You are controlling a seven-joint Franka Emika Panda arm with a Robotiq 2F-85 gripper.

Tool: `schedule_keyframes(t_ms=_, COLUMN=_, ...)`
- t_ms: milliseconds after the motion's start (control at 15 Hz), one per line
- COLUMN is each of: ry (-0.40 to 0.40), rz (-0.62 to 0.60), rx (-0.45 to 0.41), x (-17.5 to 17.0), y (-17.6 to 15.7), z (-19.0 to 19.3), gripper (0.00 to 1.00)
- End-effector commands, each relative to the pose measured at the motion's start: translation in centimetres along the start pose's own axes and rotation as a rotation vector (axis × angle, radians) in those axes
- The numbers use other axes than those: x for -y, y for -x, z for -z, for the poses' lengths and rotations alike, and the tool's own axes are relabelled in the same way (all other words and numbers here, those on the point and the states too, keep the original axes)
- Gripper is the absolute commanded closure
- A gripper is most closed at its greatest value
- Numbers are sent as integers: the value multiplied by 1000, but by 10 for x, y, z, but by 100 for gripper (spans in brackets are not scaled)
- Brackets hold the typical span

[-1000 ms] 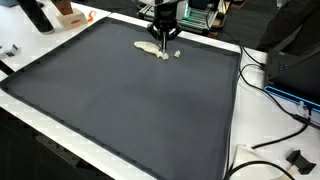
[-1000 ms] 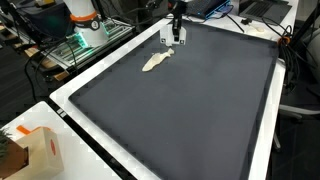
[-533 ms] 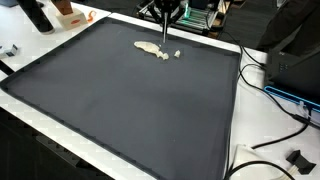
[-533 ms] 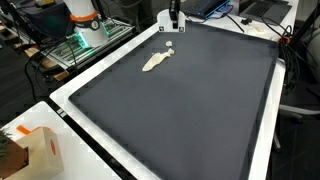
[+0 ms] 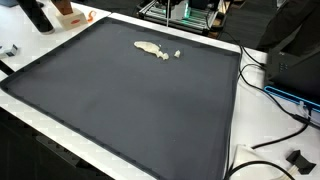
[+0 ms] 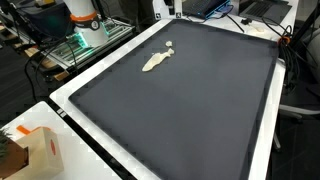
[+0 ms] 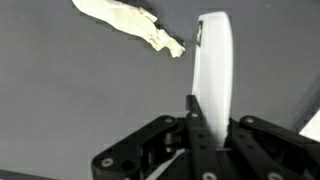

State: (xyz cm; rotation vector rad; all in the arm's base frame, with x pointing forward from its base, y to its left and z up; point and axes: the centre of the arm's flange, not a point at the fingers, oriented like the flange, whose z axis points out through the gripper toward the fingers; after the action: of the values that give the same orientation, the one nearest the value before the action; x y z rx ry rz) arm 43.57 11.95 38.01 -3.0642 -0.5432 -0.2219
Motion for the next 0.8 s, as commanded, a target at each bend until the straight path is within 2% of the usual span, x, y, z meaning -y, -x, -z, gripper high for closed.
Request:
schedule_keyframes(t_ms=0, ry=-48, rz=-25, rx=-7, x=0, y=22, z=18, gripper=99)
schedule_keyframes(t_ms=200, ry=-94, rz=-49, rx=-23, x=-2, y=28, z=26, gripper=99)
schedule_keyframes(t_ms=267, ry=-57, rz=-43, rx=-21, x=-2, y=10, z=18, gripper=96)
schedule_keyframes(t_ms=600, ry=-70, rz=-52, rx=-33, x=-3, y=14, z=24, gripper=96)
schedule_keyframes(t_ms=667, ry=-71, rz=-51, rx=-32, x=-2, y=14, z=23, gripper=99)
schedule_keyframes(t_ms=733, ry=-100, rz=-47, rx=-46, x=-11, y=15, z=19, gripper=99)
